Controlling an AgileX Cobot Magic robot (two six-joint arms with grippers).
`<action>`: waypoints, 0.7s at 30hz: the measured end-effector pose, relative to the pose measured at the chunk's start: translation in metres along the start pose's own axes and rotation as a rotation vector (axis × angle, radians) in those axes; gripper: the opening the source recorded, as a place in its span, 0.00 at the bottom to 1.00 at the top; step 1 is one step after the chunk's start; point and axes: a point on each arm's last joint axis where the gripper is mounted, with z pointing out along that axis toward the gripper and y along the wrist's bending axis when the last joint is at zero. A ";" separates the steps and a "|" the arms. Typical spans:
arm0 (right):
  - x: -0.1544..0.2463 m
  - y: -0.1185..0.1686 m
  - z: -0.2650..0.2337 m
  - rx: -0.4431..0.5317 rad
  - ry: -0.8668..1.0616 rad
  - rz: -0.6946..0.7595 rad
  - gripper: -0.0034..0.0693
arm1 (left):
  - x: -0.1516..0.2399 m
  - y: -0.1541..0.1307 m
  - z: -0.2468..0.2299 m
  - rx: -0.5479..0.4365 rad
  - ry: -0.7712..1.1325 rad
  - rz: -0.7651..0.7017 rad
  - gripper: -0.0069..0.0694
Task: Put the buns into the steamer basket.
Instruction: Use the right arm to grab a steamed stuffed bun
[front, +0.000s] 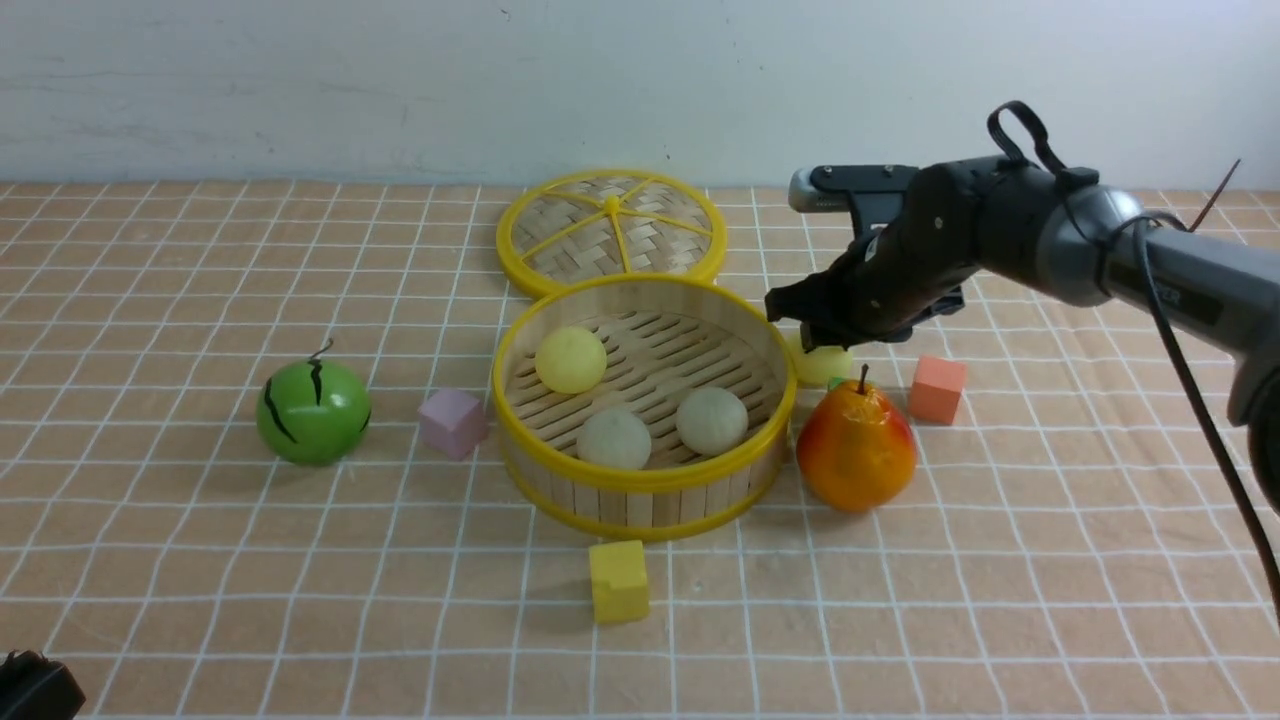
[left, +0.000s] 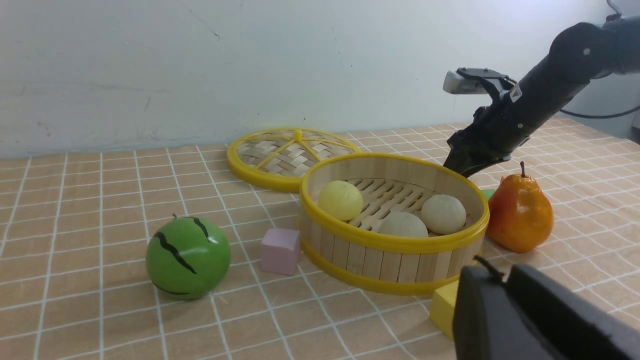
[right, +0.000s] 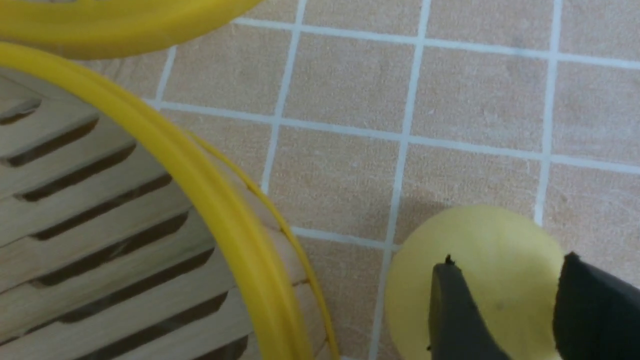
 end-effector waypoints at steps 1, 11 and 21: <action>0.000 0.000 0.002 -0.002 -0.002 0.005 0.45 | 0.000 0.000 0.000 0.000 0.000 0.000 0.17; -0.002 0.000 0.002 0.001 -0.027 -0.003 0.22 | 0.000 0.000 0.000 0.000 0.000 0.000 0.18; -0.015 -0.002 -0.029 0.056 -0.034 -0.096 0.05 | 0.000 0.000 0.000 0.000 0.000 0.000 0.20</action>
